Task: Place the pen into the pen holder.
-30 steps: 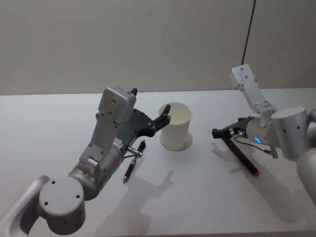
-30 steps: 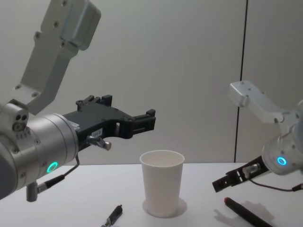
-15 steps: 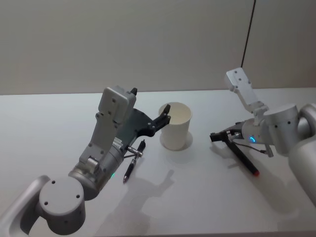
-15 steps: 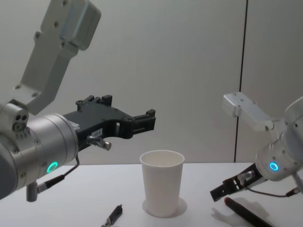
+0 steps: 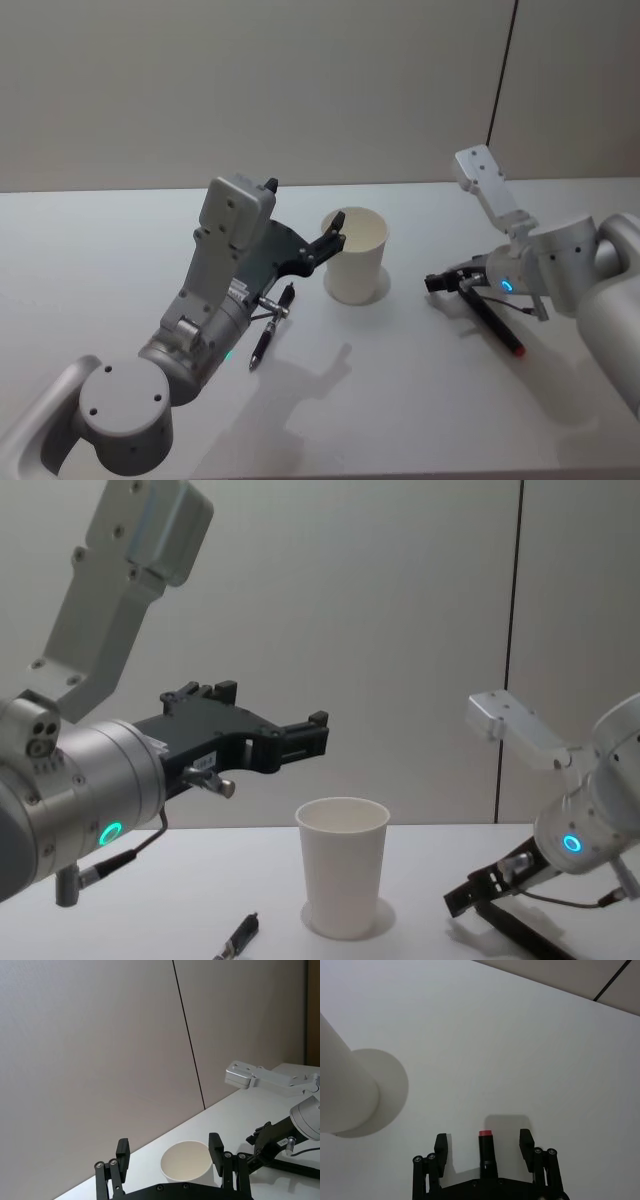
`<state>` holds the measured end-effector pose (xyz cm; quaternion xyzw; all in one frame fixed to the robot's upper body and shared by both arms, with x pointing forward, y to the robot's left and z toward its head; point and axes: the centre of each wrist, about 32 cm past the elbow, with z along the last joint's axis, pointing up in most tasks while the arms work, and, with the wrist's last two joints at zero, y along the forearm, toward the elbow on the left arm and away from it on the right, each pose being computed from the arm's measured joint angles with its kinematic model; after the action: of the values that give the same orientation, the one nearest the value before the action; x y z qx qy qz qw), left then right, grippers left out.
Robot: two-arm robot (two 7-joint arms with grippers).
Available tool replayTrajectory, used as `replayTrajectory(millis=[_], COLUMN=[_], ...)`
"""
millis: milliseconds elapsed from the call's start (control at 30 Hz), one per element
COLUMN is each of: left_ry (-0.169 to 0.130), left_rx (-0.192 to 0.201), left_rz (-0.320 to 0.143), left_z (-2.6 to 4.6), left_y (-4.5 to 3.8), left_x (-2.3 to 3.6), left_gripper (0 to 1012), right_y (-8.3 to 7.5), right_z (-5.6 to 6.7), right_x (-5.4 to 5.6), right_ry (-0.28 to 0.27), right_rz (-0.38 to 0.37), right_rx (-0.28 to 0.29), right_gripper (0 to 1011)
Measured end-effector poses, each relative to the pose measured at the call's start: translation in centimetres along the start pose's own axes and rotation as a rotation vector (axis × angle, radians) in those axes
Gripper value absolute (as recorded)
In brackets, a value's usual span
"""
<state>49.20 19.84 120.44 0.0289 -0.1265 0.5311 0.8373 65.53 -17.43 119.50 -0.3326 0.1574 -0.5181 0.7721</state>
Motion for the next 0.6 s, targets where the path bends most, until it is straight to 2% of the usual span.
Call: replayTrajectory(millis=[67,100,200,300,433,467,600], left_ry=[0.000,0.000,0.000,0.000,0.000,0.000,0.000], left_rx=[0.000,0.000,0.000,0.000,0.000,0.000,0.000], left_rz=[0.000,0.000,0.000,0.000,0.000,0.000,0.000], left_z=[0.00,0.00,0.00,0.00,0.00,0.00,0.00], left_y=[0.00,0.00,0.00,0.00,0.00,0.00,0.00], left_x=[0.00,0.00,0.00,0.00,0.00,0.00,0.00], left_gripper=[1003,1003,1003,1003,1003,1003,1003], right_y=[0.1,0.2,0.4,0.6,0.9,1.0,1.1], right_z=[0.0,-0.1,-0.2,-0.3,-0.5,-0.6,-0.6], right_x=[0.0,0.0,0.0,0.1,0.1,0.1,0.2], right_ry=[0.001,0.002,0.004,0.005,0.008,0.010,0.012], right_rz=[0.001,0.001,0.002,0.004,0.007,0.008,0.010], right_rx=[-0.001,-0.002,-0.007,-0.009,-0.013,-0.015,-0.015], right_gripper=[907,850,788,667,594,525,460])
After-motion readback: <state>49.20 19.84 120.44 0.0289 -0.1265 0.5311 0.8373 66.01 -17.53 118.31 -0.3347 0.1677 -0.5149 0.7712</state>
